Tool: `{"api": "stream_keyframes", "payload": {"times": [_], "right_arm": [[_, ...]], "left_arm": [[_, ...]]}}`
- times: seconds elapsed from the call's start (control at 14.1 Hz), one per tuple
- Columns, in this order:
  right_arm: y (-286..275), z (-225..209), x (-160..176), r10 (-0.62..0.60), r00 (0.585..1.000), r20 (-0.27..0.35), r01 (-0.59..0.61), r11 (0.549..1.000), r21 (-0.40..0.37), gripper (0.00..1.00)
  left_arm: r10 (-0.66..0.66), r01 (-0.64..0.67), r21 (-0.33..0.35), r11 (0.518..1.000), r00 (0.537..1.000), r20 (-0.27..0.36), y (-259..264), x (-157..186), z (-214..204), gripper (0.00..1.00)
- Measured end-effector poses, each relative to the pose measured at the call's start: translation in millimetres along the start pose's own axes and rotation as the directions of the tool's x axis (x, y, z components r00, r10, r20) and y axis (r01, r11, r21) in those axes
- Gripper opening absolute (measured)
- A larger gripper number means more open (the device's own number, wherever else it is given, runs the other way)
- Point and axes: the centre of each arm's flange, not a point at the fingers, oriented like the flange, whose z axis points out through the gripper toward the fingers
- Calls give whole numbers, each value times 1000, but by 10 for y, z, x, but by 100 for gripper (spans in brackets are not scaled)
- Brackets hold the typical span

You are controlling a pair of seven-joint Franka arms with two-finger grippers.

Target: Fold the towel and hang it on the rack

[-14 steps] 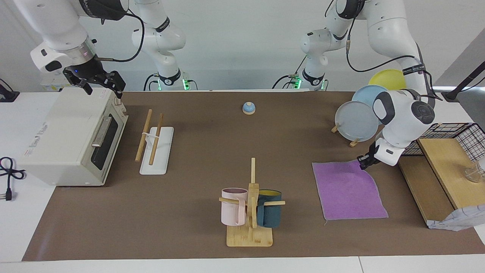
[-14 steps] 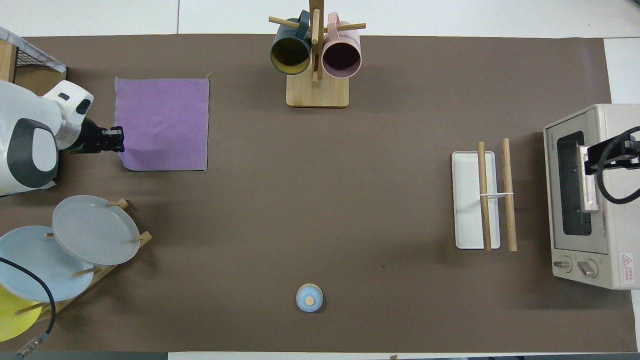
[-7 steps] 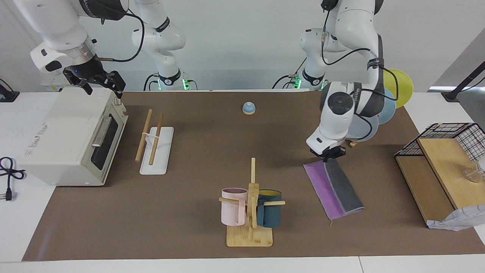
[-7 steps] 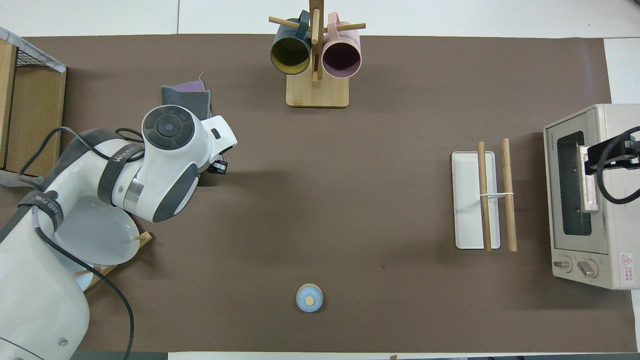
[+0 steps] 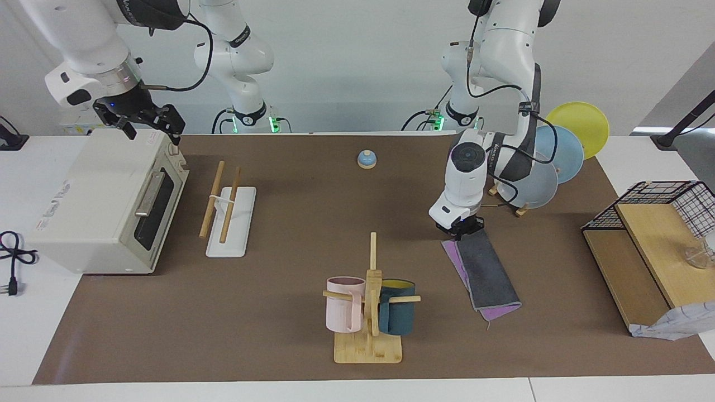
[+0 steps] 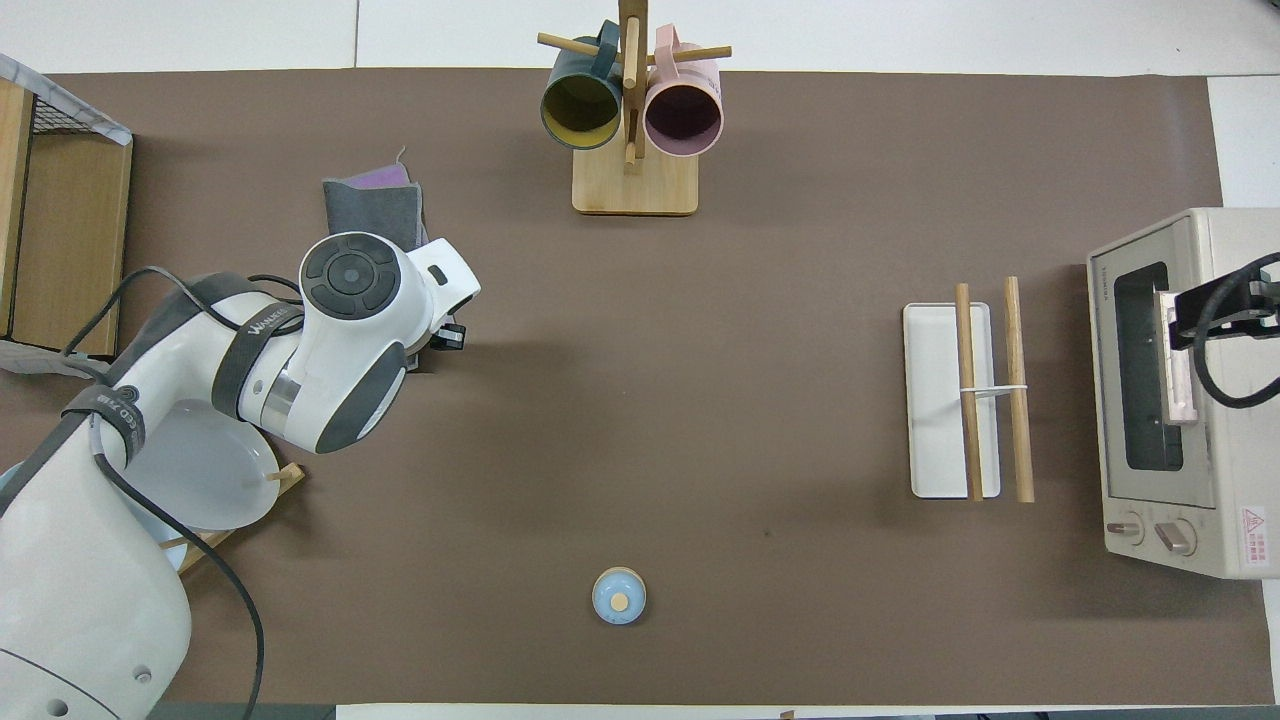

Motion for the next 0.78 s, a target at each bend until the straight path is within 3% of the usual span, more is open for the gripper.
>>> {"api": "stream_keyframes", "payload": {"times": [0.14, 0.43, 0.5, 0.78], "right_arm": [[0, 0, 0, 0, 1000, 0, 0, 1000, 0, 100], [0, 0, 0, 0, 1000, 0, 0, 1000, 0, 100], [0, 0, 0, 0, 1000, 0, 0, 1000, 0, 100], [0, 0, 0, 0, 1000, 0, 0, 1000, 0, 100]], "left_arm": [[-60, 60, -37, 998, 998, 2, -135, 40, -65, 43], [-181, 178, -198, 964, 983, 1, -769, 213, -307, 93], [-191, 187, -233, 954, 982, 5, -961, 227, -291, 100], [-215, 206, -403, 892, 976, 23, -1597, 147, -74, 99]]}}
